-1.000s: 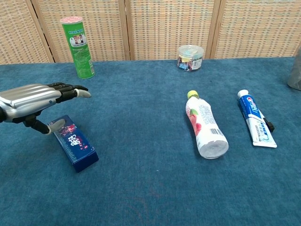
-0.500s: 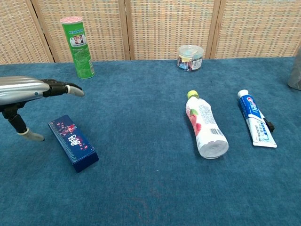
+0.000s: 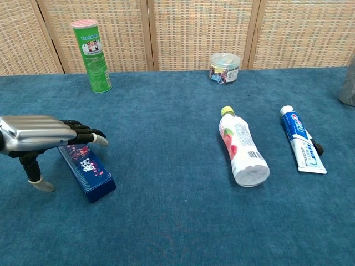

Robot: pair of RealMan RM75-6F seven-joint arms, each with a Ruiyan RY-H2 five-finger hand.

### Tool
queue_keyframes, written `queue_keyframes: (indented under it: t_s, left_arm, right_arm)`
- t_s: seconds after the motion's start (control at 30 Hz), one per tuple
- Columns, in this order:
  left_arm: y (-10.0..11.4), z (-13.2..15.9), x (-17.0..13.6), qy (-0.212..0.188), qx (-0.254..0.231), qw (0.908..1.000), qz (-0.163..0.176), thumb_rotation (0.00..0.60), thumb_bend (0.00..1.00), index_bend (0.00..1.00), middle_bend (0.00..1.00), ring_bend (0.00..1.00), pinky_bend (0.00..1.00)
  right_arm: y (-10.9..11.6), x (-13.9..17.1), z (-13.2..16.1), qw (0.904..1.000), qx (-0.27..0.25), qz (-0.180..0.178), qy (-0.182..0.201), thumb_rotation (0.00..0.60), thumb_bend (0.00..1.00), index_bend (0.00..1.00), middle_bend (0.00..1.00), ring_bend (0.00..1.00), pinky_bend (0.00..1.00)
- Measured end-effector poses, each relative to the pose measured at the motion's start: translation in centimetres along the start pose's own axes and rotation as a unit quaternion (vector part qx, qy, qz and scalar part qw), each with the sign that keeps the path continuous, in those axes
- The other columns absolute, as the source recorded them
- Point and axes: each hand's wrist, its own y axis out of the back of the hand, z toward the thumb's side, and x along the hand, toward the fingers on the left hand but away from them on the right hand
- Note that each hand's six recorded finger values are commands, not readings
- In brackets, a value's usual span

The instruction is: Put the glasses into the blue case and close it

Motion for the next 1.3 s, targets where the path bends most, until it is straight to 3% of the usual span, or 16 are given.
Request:
queue_keyframes:
  t_s: [0.1,0.23,0.47,0.73,0.83,0.9,0.97,1.03,1.13,1.3]
  left_arm:
    - [-0.1,0.4,0.6,0.002,0.006,1.0000,0.000,0.600,0.05,0.05,0.02,0.00,0.00]
    - [-0.2,0.7,1.0,0.005,0.010,0.9999,0.001,0.600,0.07,0.17,0.19,0.05,0.02]
    - [-0.2,0.9,1.3,0.006,0.017,0.9997,0.014,0.600,0.13,0.56,0.49,0.28,0.14]
    - [0.1,1.2,1.5,-0.003,0.024,0.9988,0.043,0.600,0.16,0.64,0.56,0.32,0.14]
    - [0.0,1.2,1.5,-0.004,0.024,0.9986,0.046,0.600,0.16,0.64,0.54,0.32,0.14]
    - [-0.1,1.2,1.5,-0.004,0.024,0.9986,0.047,0.600,0.15,0.61,0.42,0.26,0.14]
    - [-0.2,1.1,1.5,-0.003,0.024,0.9986,0.046,0.600,0.12,0.44,0.15,0.09,0.13]
    - [-0.3,1.0,1.4,-0.001,0.024,0.9988,0.043,0.600,0.10,0.27,0.02,0.00,0.07]
    - [-0.2,0.9,1.2,0.001,0.018,0.9991,0.039,0.600,0.07,0.14,0.00,0.00,0.00]
    - [0.7,0.5,-0.1,0.002,0.005,0.9989,0.047,0.600,0.06,0.06,0.00,0.00,0.00]
  right_arm:
    - [0.0,0.0,0.0,1.0000,0.000,0.000,0.000,0.600,0.00,0.00,0.00,0.00,0.00]
    - [0.0,0.0,0.0,1.0000,-0.001,0.000,0.000,0.600,0.00,0.00,0.00,0.00,0.00]
    - [0.0,0.0,0.0,1.0000,-0.001,-0.001,0.000,0.600,0.00,0.00,0.00,0.00,0.00]
    - [0.1,0.0,0.0,1.0000,-0.002,-0.004,0.001,0.600,0.00,0.00,0.00,0.00,0.00]
    - [0.1,0.0,0.0,1.0000,-0.002,-0.004,0.001,0.600,0.00,0.00,0.00,0.00,0.00]
    - [0.0,0.0,0.0,1.0000,-0.001,-0.003,0.001,0.600,0.00,0.00,0.00,0.00,0.00]
    - [0.0,0.0,0.0,1.0000,-0.001,-0.003,0.000,0.600,0.00,0.00,0.00,0.00,0.00]
    - [0.0,0.0,0.0,1.0000,-0.001,-0.002,0.000,0.600,0.00,0.00,0.00,0.00,0.00]
    - [0.0,0.0,0.0,1.0000,-0.001,-0.002,0.000,0.600,0.00,0.00,0.00,0.00,0.00]
    - [0.0,0.0,0.0,1.0000,-0.001,-0.002,0.000,0.600,0.00,0.00,0.00,0.00,0.00]
